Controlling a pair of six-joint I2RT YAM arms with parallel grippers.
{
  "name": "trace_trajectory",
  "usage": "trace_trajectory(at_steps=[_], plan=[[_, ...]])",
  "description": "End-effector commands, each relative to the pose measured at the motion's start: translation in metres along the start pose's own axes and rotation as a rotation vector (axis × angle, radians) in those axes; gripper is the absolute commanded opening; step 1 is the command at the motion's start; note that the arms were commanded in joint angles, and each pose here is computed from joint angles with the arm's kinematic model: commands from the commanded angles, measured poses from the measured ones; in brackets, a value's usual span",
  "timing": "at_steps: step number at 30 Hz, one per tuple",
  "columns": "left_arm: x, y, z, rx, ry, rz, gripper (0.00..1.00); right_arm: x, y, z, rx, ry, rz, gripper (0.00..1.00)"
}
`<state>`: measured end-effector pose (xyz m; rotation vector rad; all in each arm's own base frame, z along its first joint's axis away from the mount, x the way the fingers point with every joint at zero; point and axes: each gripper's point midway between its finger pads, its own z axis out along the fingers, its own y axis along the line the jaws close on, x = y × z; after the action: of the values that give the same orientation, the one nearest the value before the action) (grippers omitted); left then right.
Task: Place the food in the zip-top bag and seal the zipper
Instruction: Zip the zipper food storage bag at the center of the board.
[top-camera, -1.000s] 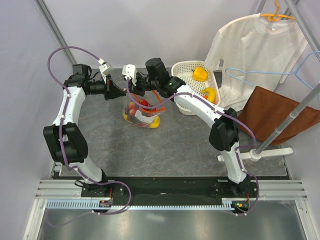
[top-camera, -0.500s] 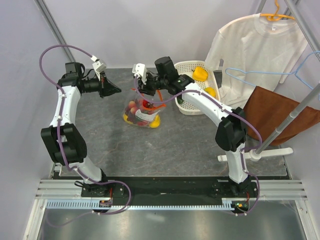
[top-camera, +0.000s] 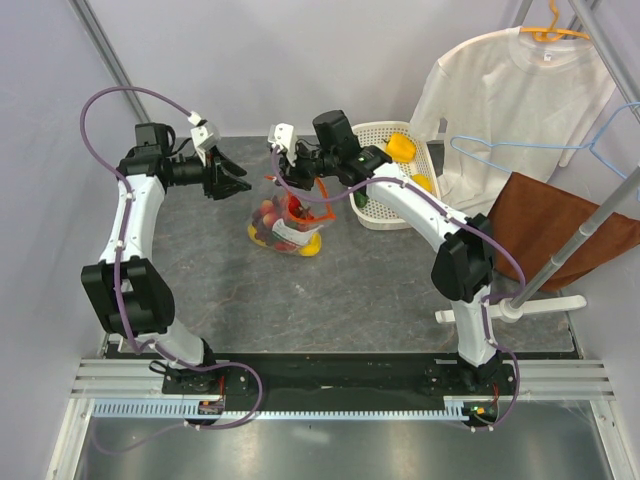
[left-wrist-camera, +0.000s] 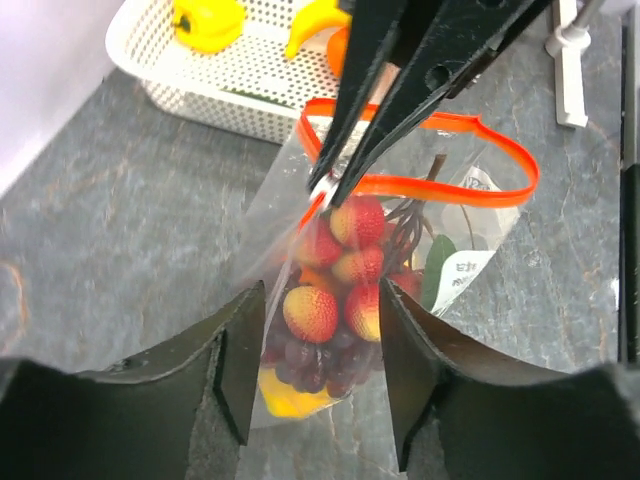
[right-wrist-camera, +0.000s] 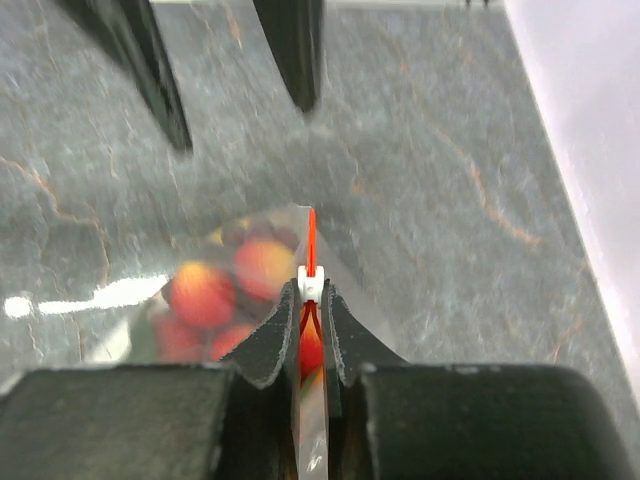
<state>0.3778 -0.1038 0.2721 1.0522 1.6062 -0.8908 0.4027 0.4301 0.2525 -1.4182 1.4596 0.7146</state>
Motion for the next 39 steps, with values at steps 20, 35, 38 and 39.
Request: trace_trajectory(at_steps=[20, 35, 38, 39], plan=[[0.006, -0.008, 0.022, 0.096, 0.055, 0.306, 0.2, -0.074, 0.025, 0.01, -0.071, -0.171, -0.161, 0.0], [-0.004, 0.027, -0.025, -0.031, 0.005, 0.091, 0.02, -0.039, 0.014, -0.004, -0.019, -0.068, -0.101, 0.0], [-0.003, 0.037, -0.036, -0.072, 0.001, 0.066, 0.02, -0.034, 0.012, -0.01, -0.016, -0.048, -0.091, 0.0], [-0.004, 0.041, -0.038, -0.086, -0.002, 0.058, 0.02, -0.034, 0.011, -0.014, -0.014, -0.045, -0.089, 0.0]])
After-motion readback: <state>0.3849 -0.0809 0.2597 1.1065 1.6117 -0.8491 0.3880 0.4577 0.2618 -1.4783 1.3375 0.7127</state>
